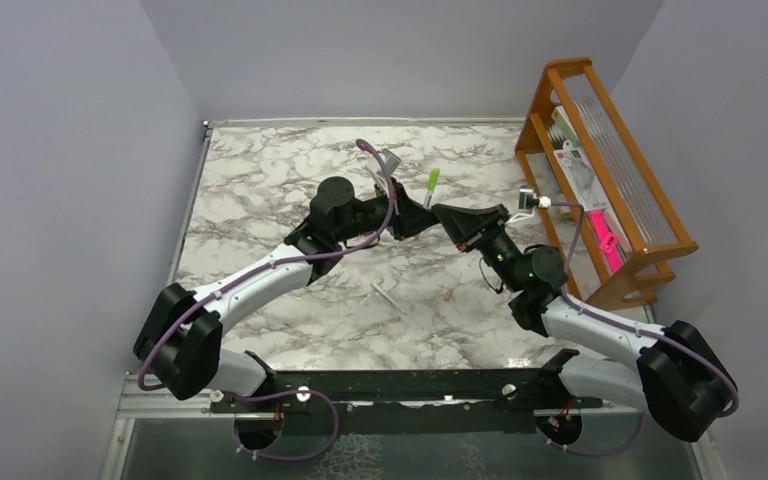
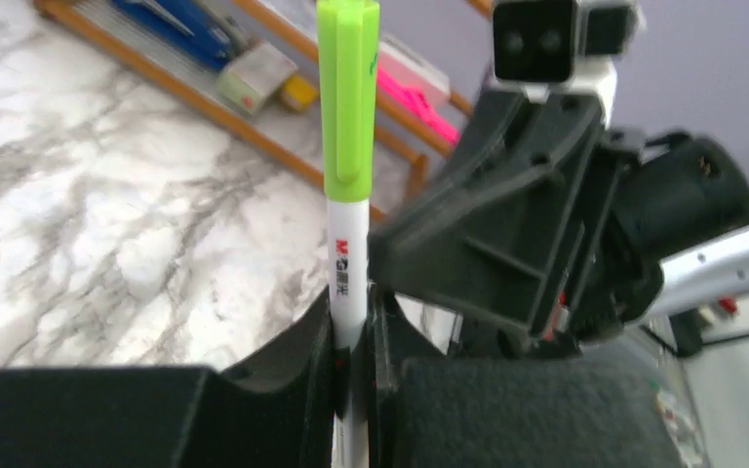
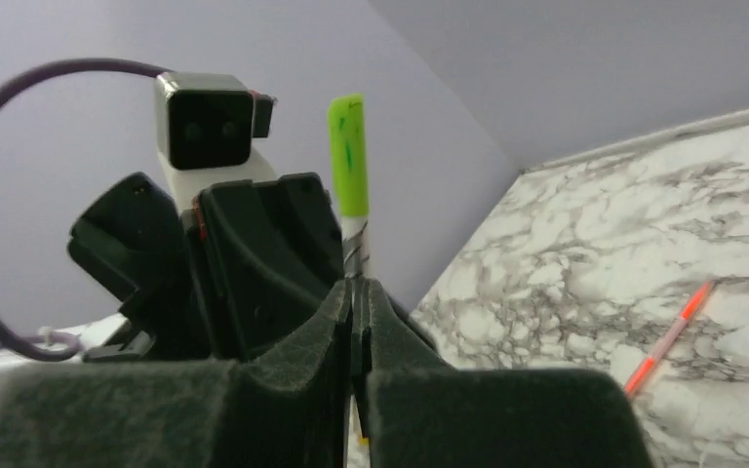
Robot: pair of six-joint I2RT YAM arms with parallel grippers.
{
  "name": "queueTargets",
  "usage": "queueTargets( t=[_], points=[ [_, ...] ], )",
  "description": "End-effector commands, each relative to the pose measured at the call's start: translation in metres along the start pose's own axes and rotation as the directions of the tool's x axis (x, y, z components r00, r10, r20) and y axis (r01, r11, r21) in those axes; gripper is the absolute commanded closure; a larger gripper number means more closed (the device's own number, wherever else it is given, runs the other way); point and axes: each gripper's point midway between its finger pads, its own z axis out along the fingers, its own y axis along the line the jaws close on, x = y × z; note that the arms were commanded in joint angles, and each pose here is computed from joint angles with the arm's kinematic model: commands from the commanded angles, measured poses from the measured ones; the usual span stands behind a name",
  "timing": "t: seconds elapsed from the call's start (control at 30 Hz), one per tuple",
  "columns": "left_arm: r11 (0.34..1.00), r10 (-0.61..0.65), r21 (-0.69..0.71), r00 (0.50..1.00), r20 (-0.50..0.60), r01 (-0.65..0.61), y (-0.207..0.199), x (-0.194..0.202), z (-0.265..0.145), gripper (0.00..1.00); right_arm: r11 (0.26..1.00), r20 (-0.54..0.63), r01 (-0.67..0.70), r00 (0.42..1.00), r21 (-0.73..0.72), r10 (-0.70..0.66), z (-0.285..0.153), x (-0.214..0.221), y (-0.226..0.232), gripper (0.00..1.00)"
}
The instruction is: Insert the pens into the pen caps
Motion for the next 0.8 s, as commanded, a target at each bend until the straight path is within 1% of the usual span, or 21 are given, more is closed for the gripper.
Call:
queueTargets(
  t=[0.0, 0.17, 0.27, 0.33, 0.4, 0.43, 0.5, 0.53, 0.57, 0.67, 0.77],
  points=[
    [0.953, 0.235, 0.039, 0.811, 0.536, -0.302, -0.071, -0.164, -0.022, 1.0, 0.993, -0.541, -0.091, 0.832, 0.081, 0.12, -0.073, 0.131, -0.026, 0.99],
    [0.95, 0.242, 0.044, 0.821, 0.517, -0.308, -0.069, -0.156, -0.022, 1.0, 0.994, -0.51, -0.075, 0.853, 0.082, 0.106, -0.069, 0.123, -0.025, 0.99],
    [0.951, 0.244, 0.046, 0.832, 0.498, -0.306, -0.065, -0.146, -0.023, 1.0, 0.996, -0.472, -0.052, 0.878, 0.067, 0.078, -0.063, 0.111, -0.021, 0.99],
    [0.948, 0.255, 0.045, 0.836, 0.485, -0.315, -0.063, -0.139, -0.024, 1.0, 0.997, -0.434, -0.02, 0.9, 0.074, 0.05, -0.057, 0.099, -0.02, 0.99],
    [0.94, 0.277, 0.049, 0.84, 0.466, -0.338, -0.062, -0.129, -0.026, 1.0, 0.993, -0.403, 0.052, 0.915, 0.108, -0.004, -0.052, 0.085, -0.023, 0.99],
    [0.933, 0.292, 0.057, 0.842, 0.454, -0.355, -0.063, -0.124, -0.027, 1.0, 0.987, -0.39, 0.094, 0.92, 0.134, -0.034, -0.049, 0.076, -0.025, 0.96],
    [0.918, 0.326, 0.071, 0.843, 0.427, -0.391, -0.063, -0.111, -0.03, 1.0, 0.968, -0.353, 0.185, 0.929, 0.172, -0.115, -0.042, 0.053, -0.026, 0.73],
    [0.912, 0.336, 0.082, 0.846, 0.413, -0.402, -0.063, -0.105, -0.03, 1.0, 0.957, -0.329, 0.229, 0.931, 0.18, -0.161, -0.039, 0.039, -0.023, 0.64],
    [0.907, 0.344, 0.092, 0.851, 0.397, -0.41, -0.062, -0.098, -0.031, 1.0, 0.946, -0.304, 0.271, 0.929, 0.177, -0.209, -0.035, 0.026, -0.018, 0.58],
    [0.894, 0.358, 0.138, 0.864, 0.353, -0.427, -0.063, -0.08, -0.031, 1.0, 0.923, -0.234, 0.358, 0.918, 0.14, -0.321, -0.023, -0.01, 0.006, 0.51],
    [0.889, 0.363, 0.156, 0.87, 0.334, -0.431, -0.062, -0.072, -0.032, 1.0, 0.907, -0.184, 0.407, 0.905, 0.107, -0.384, -0.011, -0.035, 0.029, 0.48]
  ],
)
